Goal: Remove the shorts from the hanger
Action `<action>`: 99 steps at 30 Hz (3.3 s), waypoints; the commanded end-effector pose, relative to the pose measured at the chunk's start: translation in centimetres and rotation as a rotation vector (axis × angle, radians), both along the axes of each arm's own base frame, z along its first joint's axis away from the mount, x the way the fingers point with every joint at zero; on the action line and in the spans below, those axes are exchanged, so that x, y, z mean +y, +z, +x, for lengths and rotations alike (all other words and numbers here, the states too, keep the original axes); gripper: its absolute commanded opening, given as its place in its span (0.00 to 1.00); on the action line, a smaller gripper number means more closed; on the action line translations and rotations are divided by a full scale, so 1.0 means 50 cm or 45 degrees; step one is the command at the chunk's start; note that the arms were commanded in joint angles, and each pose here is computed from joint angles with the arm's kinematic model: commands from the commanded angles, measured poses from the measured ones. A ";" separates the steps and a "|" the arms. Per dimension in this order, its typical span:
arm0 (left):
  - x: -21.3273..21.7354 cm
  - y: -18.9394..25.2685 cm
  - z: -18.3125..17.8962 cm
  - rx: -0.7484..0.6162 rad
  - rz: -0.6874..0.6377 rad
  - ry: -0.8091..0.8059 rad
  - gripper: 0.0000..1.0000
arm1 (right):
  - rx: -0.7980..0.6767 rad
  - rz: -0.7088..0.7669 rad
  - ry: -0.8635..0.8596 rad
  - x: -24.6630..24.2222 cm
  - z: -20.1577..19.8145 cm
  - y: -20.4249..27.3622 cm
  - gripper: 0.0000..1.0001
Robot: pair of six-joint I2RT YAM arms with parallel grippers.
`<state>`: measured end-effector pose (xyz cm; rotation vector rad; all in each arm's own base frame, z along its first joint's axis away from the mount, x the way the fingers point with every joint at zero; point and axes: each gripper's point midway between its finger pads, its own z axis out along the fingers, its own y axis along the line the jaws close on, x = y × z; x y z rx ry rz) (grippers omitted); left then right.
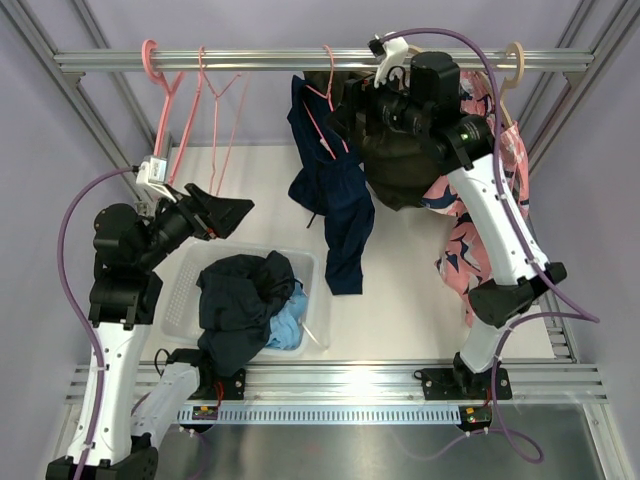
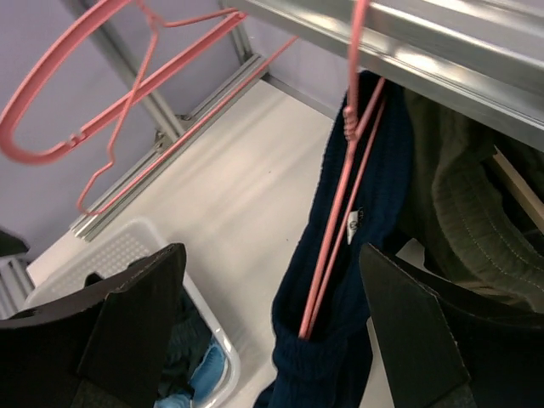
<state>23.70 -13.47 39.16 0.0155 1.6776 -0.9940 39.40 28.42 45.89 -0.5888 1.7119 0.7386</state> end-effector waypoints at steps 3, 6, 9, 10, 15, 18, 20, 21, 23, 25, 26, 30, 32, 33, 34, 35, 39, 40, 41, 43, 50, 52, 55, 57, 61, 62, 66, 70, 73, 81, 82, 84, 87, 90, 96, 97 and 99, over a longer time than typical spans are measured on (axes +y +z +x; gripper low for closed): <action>-0.025 0.001 -0.006 -0.030 -0.008 -0.076 0.99 | 0.051 0.038 -0.196 -0.005 0.086 -0.032 0.90; -0.032 -0.009 -0.006 -0.019 -0.005 -0.087 0.99 | 0.056 0.024 -0.205 -0.001 0.100 -0.056 0.88; -0.037 -0.014 -0.004 -0.013 -0.008 -0.097 0.99 | 0.078 0.014 -0.218 0.003 0.113 -0.079 0.85; -0.038 -0.015 -0.003 -0.011 -0.008 -0.097 0.99 | 0.092 0.005 -0.216 0.006 0.118 -0.092 0.85; -0.044 -0.013 0.001 -0.016 -0.007 -0.109 0.99 | 0.140 -0.002 -0.174 0.029 0.128 -0.131 0.64; -0.047 -0.012 0.002 -0.017 -0.005 -0.115 0.99 | 0.136 0.003 -0.146 0.045 0.130 -0.138 0.53; -0.048 -0.011 0.003 -0.021 -0.006 -0.117 0.99 | 0.138 0.007 -0.129 0.053 0.128 -0.140 0.42; -0.048 -0.009 0.002 -0.023 -0.006 -0.115 0.99 | 0.130 0.012 -0.127 0.056 0.132 -0.138 0.39; -0.049 -0.009 0.000 -0.023 -0.006 -0.119 0.99 | 0.123 0.024 -0.118 0.060 0.130 -0.132 0.28; -0.049 -0.008 -0.002 -0.024 -0.008 -0.121 0.99 | 0.095 0.039 -0.109 0.060 0.129 -0.115 0.20; -0.049 -0.007 -0.004 -0.027 -0.006 -0.121 0.99 | 0.078 0.052 -0.093 0.064 0.124 -0.104 0.09; -0.050 -0.005 -0.005 -0.031 -0.007 -0.123 0.99 | -0.078 0.138 -0.070 0.056 0.105 -0.013 0.00; -0.051 -0.002 -0.005 -0.039 -0.008 -0.123 0.99 | -0.132 0.166 -0.058 0.054 0.094 0.020 0.00; -0.051 0.001 -0.006 -0.044 -0.009 -0.123 0.99 | -0.183 0.192 -0.054 0.048 0.085 0.050 0.00; -0.050 0.003 -0.005 -0.046 -0.009 -0.121 0.99 | -0.205 0.205 -0.049 0.046 0.079 0.065 0.00; -0.052 0.003 -0.006 -0.048 -0.008 -0.126 0.99 | -0.218 0.216 -0.033 0.048 0.071 0.076 0.00; -0.054 0.007 -0.003 -0.057 0.001 -0.132 0.99 | -0.223 0.236 0.012 0.046 0.044 0.094 0.00; -0.055 0.010 -0.003 -0.060 0.002 -0.136 0.99 | -0.211 0.232 0.015 0.046 0.043 0.087 0.00; -0.055 0.007 0.001 -0.053 0.003 -0.132 0.99 | -0.197 0.225 0.024 0.048 0.041 0.079 0.00; -0.057 0.011 0.001 -0.062 0.004 -0.136 0.99 | -0.163 0.198 0.031 0.047 0.036 0.054 0.00; -0.072 0.017 0.018 -0.060 0.021 -0.136 0.99 | -0.081 0.102 0.219 0.057 -0.030 -0.023 0.00; -0.079 0.013 0.026 -0.052 0.030 -0.142 0.99 | -0.080 0.075 0.286 0.058 -0.054 -0.040 0.00; -0.093 0.013 0.031 -0.047 0.034 -0.158 0.99 | -0.062 0.051 0.349 0.059 -0.078 -0.059 0.00; -0.104 0.010 0.036 -0.043 0.042 -0.166 0.99 | -0.038 0.034 0.383 0.057 -0.094 -0.074 0.00; -0.113 0.004 0.058 -0.024 0.073 -0.115 0.98 | -0.060 -0.065 0.440 0.037 -0.125 -0.111 0.00; -0.121 -0.003 0.059 -0.011 0.098 -0.118 0.98 | -0.062 -0.080 0.439 0.022 -0.139 -0.117 0.00; -0.140 -0.022 0.091 0.038 0.156 -0.059 0.91 | -0.059 -0.140 0.447 -0.032 -0.184 -0.138 0.00; -0.165 -0.044 0.127 0.095 0.264 0.014 0.80 | -0.038 -0.154 0.414 -0.078 -0.230 -0.155 0.00; -0.203 -0.080 0.147 0.125 0.377 0.019 0.75 | -0.028 -0.149 0.392 -0.104 -0.265 -0.162 0.00; -0.276 -0.104 0.176 0.096 0.463 -0.004 0.63 | 0.014 -0.113 0.361 -0.139 -0.320 -0.178 0.00; -0.283 -0.113 0.184 0.107 0.474 -0.008 0.53 | 0.018 -0.114 0.356 -0.142 -0.320 -0.181 0.00; -0.286 -0.103 0.192 0.101 0.476 -0.001 0.37 | 0.024 -0.120 0.338 -0.151 -0.323 -0.186 0.00; -0.275 -0.104 0.200 0.110 0.508 0.041 0.04 | 0.040 -0.166 0.287 -0.173 -0.318 -0.208 0.00; -0.248 -0.086 0.201 0.079 0.529 0.101 0.00 | 0.071 -0.229 0.252 -0.206 -0.321 -0.251 0.00; -0.198 -0.113 0.245 0.171 0.584 0.156 0.00 | 0.053 -0.287 0.296 -0.257 -0.390 -0.299 0.00; -0.190 -0.113 0.253 0.184 0.586 0.162 0.00 | 0.052 -0.292 0.288 -0.264 -0.397 -0.304 0.00; -0.195 -0.130 0.265 0.217 0.597 0.144 0.00 | 0.012 -0.285 0.269 -0.271 -0.418 -0.294 0.00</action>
